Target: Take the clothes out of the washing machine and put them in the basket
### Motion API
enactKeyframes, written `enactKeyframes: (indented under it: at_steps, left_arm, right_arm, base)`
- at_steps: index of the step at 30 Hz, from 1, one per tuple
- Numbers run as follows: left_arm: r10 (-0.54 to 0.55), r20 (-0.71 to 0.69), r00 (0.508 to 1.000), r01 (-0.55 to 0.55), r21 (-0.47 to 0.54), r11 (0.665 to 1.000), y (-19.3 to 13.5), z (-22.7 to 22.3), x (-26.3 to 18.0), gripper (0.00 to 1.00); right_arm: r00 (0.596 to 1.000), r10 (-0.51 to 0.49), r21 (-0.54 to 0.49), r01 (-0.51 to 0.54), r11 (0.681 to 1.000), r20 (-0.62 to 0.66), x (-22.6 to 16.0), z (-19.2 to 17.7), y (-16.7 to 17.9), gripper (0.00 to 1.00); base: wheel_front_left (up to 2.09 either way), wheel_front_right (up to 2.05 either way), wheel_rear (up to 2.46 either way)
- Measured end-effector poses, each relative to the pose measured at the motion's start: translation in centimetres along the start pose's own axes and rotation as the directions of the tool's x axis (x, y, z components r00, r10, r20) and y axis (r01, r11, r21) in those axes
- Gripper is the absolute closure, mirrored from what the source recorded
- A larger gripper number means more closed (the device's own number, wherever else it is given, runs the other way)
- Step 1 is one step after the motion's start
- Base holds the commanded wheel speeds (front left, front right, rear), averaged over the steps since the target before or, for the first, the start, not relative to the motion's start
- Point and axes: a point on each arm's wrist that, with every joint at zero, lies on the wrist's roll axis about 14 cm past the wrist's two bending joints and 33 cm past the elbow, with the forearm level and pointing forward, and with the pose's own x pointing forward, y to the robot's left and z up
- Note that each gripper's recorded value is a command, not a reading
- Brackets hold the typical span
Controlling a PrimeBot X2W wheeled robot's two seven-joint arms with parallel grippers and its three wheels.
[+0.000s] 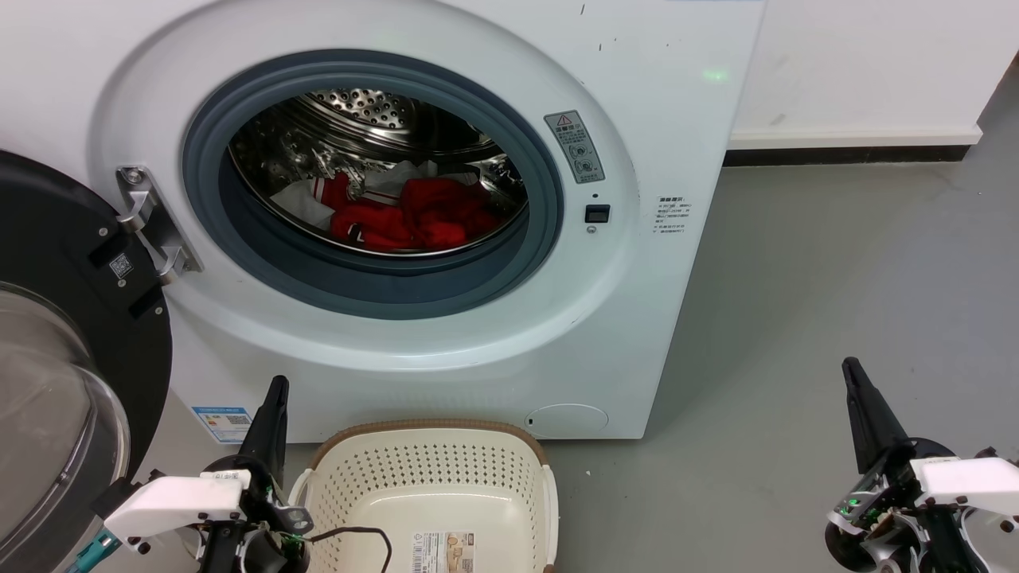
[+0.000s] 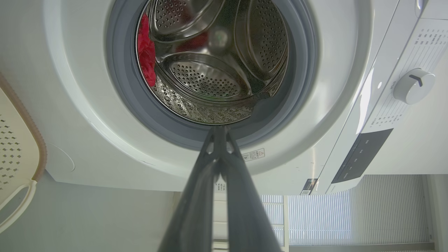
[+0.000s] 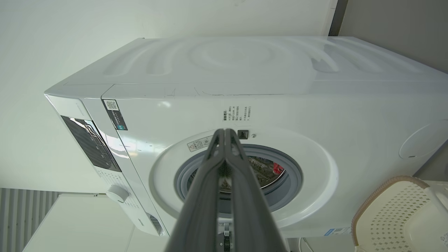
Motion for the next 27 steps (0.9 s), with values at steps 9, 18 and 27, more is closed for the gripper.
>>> enactKeyframes:
  at_steps: [9, 18, 27]
  left_arm:
    - [0.0, 0.0, 1.0, 0.0, 0.0, 1.0, 0.0, 0.0, 0.0, 1.0]
    - [0.0, 0.0, 1.0, 0.0, 0.0, 1.0, 0.0, 0.0, 0.0, 1.0]
    - [0.0, 0.0, 1.0, 0.0, 0.0, 1.0, 0.0, 0.0, 0.0, 1.0]
  right_arm:
    - [1.0, 0.0, 0.0, 0.0, 1.0, 0.0, 0.0, 0.0, 0.0, 1.0]
    - [1.0, 0.0, 0.0, 0.0, 1.0, 0.0, 0.0, 0.0, 0.0, 1.0]
    - [1.0, 0.0, 0.0, 0.0, 1.0, 0.0, 0.0, 0.0, 0.0, 1.0]
  base:
    - [0.0, 0.0, 0.0]
    - [0.0, 0.0, 0.0]
    - [0.0, 0.0, 0.0]
